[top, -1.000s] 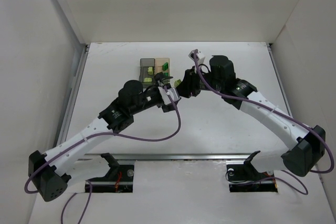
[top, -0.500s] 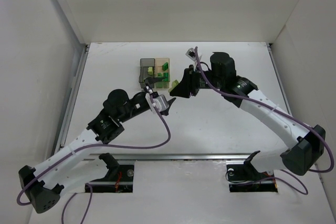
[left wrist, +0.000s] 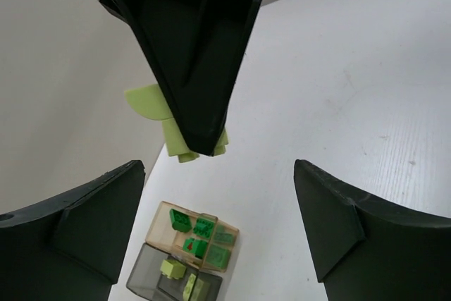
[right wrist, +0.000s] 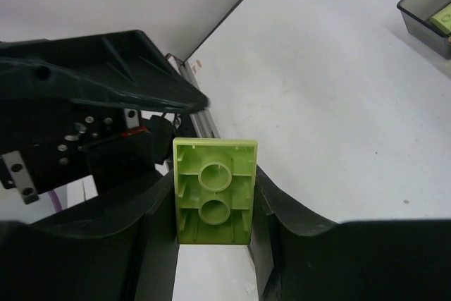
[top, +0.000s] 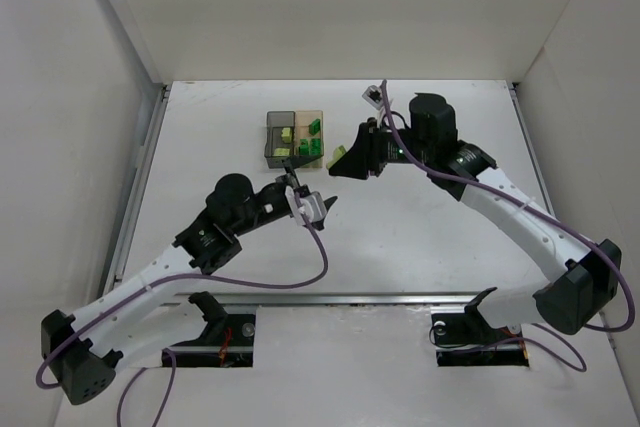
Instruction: Sort the legos into containers by color
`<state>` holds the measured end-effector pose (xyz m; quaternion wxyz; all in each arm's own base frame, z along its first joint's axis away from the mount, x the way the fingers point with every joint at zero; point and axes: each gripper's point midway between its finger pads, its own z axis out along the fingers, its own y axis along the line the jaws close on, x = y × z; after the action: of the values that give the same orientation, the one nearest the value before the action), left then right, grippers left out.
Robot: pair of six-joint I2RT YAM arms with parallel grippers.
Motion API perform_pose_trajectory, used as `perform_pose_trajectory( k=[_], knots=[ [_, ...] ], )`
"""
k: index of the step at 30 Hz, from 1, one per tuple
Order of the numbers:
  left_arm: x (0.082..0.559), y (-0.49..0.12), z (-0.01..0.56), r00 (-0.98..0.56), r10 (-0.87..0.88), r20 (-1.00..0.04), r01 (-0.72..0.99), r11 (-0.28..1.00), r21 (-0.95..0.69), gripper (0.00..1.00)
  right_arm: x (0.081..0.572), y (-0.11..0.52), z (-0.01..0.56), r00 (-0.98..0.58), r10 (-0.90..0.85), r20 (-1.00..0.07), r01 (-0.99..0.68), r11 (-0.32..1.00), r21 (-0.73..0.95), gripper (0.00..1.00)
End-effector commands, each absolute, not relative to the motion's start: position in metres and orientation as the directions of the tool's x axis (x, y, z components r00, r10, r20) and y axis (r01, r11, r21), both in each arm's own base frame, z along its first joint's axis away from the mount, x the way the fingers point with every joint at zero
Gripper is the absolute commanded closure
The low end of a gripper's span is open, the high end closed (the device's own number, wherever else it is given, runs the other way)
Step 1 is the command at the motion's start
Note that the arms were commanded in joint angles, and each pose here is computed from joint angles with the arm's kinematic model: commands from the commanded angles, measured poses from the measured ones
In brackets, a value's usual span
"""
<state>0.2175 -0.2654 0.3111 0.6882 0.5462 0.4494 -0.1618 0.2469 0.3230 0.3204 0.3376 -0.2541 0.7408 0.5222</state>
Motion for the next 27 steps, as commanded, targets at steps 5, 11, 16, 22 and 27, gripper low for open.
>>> perform_pose_trajectory(
  k=[5,11,16,22,27],
  knots=[
    [0.220,-0.274,0.350,0.552,0.160,-0.818,0.711,0.423,0.562,0.24,0.242,0.329,0.353,-0.588,0.014,-0.808,-0.778,0.262,0.571,1.00],
    [0.215,-0.276,0.360,0.526,0.108,-0.843,0.742,0.427,0.517,0.35,0.241,0.333,0.349,-0.596,0.003,-0.803,-0.776,0.257,0.576,1.00],
    [0.221,-0.284,0.354,0.489,0.111,-0.865,0.766,0.420,0.487,0.46,0.243,0.335,0.350,-0.596,0.003,-0.803,-0.776,0.257,0.576,1.00],
    [0.227,-0.283,0.353,0.467,0.127,-0.875,0.761,0.445,0.471,0.56,0.243,0.335,0.354,-0.590,0.007,-0.808,-0.780,0.254,0.572,1.00],
    [0.228,-0.285,0.347,0.465,0.139,-0.874,0.767,0.430,0.476,0.57,0.242,0.337,0.354,-0.589,0.006,-0.808,-0.781,0.255,0.570,1.00]
  ],
)
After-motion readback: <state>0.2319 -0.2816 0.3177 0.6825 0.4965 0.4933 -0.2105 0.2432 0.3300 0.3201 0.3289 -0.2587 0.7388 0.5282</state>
